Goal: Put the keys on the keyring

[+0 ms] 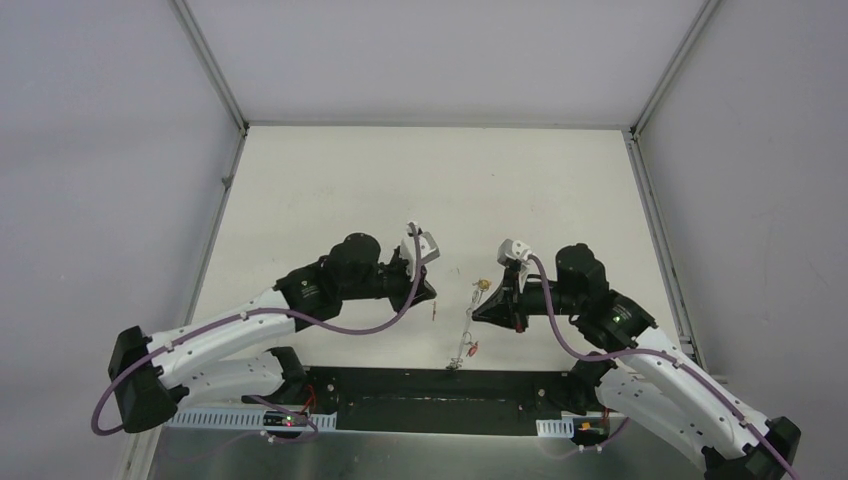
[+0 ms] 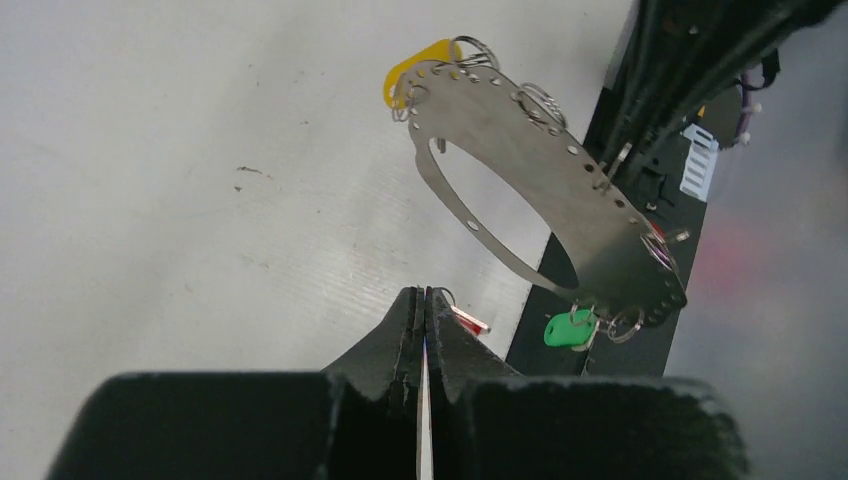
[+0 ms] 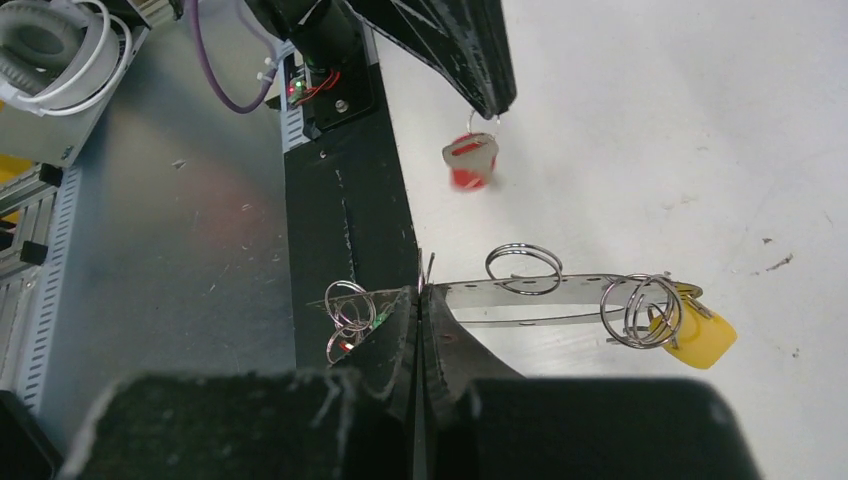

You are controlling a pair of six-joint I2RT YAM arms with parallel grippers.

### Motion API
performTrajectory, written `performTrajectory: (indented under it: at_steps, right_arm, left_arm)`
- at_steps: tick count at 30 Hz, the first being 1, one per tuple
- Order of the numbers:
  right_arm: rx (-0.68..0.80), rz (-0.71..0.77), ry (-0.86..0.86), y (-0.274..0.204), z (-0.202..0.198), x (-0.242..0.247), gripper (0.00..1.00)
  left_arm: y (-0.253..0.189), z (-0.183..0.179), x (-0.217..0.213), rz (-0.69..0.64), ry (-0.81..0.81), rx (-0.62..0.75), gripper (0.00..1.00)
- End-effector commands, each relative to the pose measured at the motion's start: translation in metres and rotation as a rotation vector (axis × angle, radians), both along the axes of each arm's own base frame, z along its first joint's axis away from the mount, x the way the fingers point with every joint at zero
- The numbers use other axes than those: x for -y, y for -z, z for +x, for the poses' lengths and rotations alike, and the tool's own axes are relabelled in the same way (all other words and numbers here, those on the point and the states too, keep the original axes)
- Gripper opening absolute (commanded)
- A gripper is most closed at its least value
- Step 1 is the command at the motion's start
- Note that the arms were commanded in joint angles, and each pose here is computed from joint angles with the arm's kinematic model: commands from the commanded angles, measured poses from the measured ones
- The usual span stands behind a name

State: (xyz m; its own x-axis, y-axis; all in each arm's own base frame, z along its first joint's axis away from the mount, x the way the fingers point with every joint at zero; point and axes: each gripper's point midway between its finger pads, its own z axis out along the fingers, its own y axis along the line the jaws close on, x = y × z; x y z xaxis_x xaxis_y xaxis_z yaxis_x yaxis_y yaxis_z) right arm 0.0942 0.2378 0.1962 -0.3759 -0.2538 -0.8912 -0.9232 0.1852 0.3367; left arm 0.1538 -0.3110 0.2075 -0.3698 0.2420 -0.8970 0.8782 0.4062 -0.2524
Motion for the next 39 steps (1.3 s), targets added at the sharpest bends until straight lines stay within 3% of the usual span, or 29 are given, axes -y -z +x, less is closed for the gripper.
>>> performTrajectory:
  at_steps: [1, 6, 22, 39]
  right_arm:
    - [0.138, 0.116, -0.116, -0.040, -0.004, -0.011, 0.00]
    - [0.159, 0.128, -0.166, -0.040, -0.010, -0.012, 0.00]
    - [0.178, 0.162, -0.248, -0.044, -0.022, -0.013, 0.00]
    - [0.149, 0.170, -0.264, -0.047, -0.021, -0.017, 0.00]
  left_arm:
    - [-0.035, -0.019, -0.001, -0.087, 0.143, 0.277, 0.00]
    - [-0.055, -0.032, -0.003, -0.122, 0.191, 0.395, 0.00]
    - [-0.080, -0.052, 0.038, -0.105, 0.299, 0.549, 0.00]
    - [-0.083, -0.070, 0.050, -0.102, 0.368, 0.647, 0.00]
